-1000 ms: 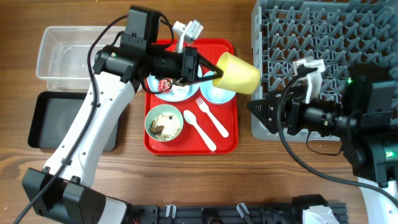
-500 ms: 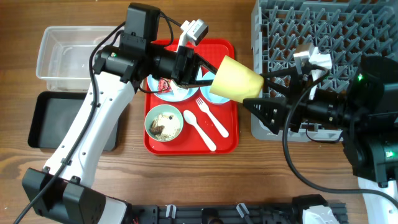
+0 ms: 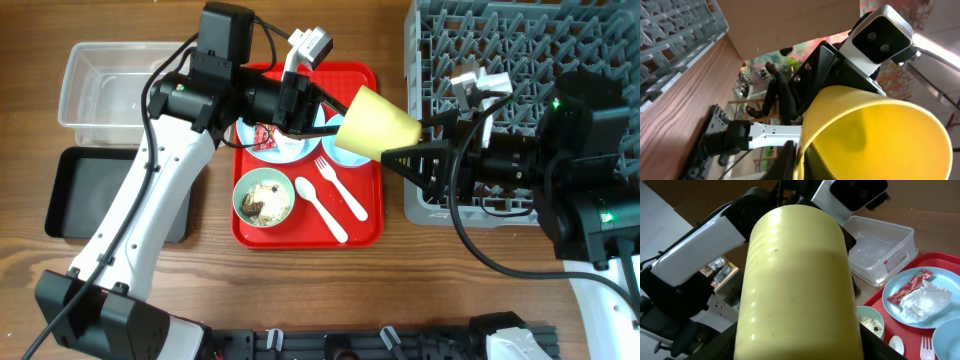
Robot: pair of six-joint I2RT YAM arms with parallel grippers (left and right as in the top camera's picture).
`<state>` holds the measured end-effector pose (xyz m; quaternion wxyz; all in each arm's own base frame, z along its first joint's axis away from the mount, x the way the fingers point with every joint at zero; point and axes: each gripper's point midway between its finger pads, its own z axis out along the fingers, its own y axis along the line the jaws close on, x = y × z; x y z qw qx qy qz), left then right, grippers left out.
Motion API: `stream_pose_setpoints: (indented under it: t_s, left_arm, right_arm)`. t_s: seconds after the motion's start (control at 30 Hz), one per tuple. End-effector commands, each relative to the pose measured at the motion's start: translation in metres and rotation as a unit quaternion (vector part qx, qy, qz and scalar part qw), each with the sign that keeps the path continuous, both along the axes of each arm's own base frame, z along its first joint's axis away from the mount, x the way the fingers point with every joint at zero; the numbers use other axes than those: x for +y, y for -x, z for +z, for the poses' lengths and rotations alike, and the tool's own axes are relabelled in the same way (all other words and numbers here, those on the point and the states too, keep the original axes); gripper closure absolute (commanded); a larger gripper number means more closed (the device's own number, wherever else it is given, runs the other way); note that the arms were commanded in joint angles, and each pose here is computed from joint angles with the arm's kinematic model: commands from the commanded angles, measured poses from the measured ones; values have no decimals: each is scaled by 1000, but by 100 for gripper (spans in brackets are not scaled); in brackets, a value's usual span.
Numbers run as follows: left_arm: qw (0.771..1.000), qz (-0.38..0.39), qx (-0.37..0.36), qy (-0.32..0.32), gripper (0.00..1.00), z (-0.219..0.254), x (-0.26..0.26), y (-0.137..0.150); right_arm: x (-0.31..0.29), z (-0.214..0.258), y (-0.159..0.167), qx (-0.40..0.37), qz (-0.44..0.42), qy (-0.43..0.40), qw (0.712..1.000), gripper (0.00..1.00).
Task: Sort waste into correct bins and load items into the dishwasher rack
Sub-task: 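Pass the yellow cup from the left gripper to the right gripper, then lower the yellow cup into the grey dish rack and release it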
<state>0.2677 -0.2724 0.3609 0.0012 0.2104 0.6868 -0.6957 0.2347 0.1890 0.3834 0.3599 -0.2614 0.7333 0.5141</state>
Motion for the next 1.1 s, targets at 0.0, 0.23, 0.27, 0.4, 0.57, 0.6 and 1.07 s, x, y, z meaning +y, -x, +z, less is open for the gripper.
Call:
stream_pose_setpoints:
  t_s: [0.0, 0.23, 0.27, 0.4, 0.57, 0.6, 1.07]
  left_arm:
    - [1000, -8, -15, 12, 69, 13, 2, 7]
    - [996, 64, -28, -46, 25, -7, 4, -19]
    - [995, 81, -27, -60, 25, -12, 6, -25]
    - [984, 137, -18, -114, 28, -32, 17, -44]
    - [979, 155, -19, -134, 31, -39, 19, -48]
    - [979, 155, -19, -134, 32, -38, 19, -48]
    - [956, 206, -30, -205, 32, -50, 36, -45]
  right_arm:
    - [-14, 9, -1, -29, -56, 21, 998, 44]
    - [-87, -26, 1, 50, -271, 107, 955, 44]
    - [-103, -38, 3, 79, -313, 126, 938, 44]
    - [-142, -80, 19, 166, -400, 203, 878, 44]
    - [-172, -126, 29, 284, -450, 278, 800, 44]
    - [-174, -134, 29, 303, -445, 288, 792, 44]
    - [-161, -226, -11, 465, -333, 374, 730, 40]
